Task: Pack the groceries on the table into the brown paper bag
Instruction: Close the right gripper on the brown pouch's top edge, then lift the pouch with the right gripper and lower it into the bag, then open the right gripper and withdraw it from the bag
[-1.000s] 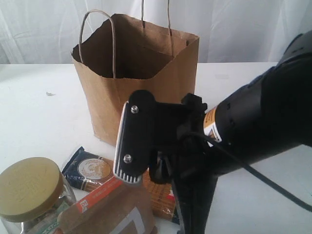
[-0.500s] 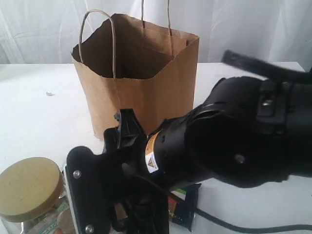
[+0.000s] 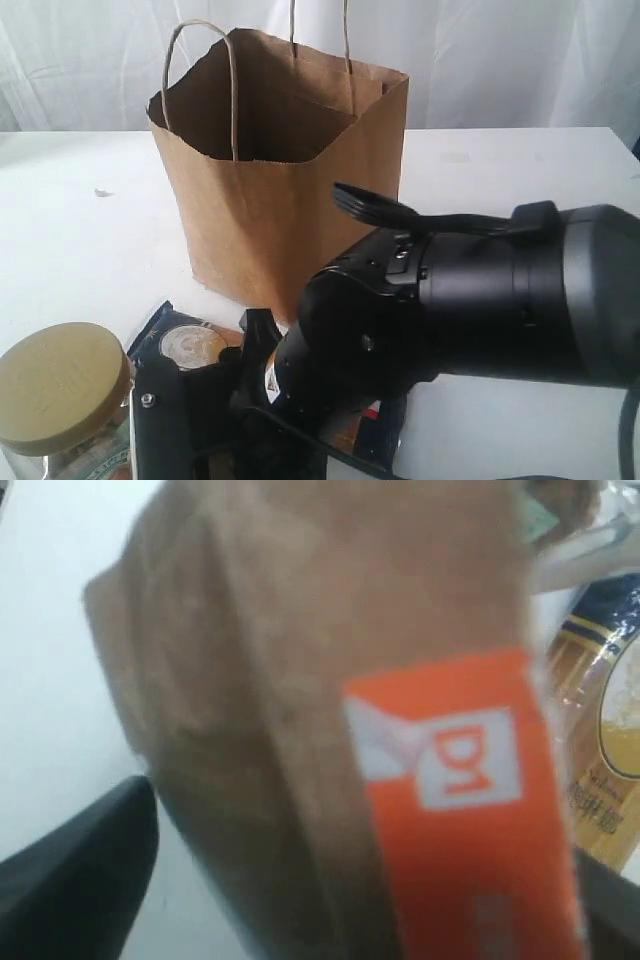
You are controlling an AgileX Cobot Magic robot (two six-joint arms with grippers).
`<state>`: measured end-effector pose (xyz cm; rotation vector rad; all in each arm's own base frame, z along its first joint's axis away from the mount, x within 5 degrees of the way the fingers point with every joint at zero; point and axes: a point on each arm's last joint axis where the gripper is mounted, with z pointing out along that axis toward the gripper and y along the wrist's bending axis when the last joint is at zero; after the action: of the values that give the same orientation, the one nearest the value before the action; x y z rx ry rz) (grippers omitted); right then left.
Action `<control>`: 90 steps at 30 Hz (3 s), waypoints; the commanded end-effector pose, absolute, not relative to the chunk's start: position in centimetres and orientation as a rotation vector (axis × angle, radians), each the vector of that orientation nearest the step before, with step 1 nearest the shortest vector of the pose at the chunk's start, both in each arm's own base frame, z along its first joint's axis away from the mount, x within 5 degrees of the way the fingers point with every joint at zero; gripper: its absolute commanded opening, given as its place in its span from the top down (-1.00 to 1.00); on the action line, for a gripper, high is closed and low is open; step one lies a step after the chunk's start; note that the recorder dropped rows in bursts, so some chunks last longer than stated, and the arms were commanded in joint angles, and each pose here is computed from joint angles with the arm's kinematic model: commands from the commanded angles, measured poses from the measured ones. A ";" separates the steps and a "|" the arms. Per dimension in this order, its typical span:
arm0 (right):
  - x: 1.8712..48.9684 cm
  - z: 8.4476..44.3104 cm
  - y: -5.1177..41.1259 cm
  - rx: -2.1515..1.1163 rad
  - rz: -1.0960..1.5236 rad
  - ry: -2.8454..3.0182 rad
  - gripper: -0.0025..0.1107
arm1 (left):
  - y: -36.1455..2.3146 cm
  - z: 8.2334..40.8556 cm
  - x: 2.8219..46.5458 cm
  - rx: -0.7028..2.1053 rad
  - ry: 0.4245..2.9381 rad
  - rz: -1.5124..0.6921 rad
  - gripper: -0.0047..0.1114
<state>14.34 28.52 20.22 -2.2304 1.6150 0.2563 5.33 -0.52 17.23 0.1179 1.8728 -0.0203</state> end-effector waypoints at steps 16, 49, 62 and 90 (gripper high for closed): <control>11.4 31.6 19.8 -1.684 0.192 1.987 0.96 | -0.6 17.2 5.3 0.116 1.867 -0.032 0.92; 19.0 42.0 17.8 -0.919 0.111 1.365 0.96 | -0.6 17.2 5.3 0.116 1.867 -0.032 0.92; 25.1 38.7 20.0 -0.843 0.237 1.470 0.96 | -0.6 17.2 5.3 0.116 1.867 -0.032 0.92; 27.4 34.9 20.8 -0.795 0.210 1.676 -0.03 | -0.6 17.2 5.3 0.116 1.867 -0.032 0.92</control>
<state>27.37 20.95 34.07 -0.8121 1.7006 0.2014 5.33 -0.52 17.23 0.1179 1.8728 -0.0203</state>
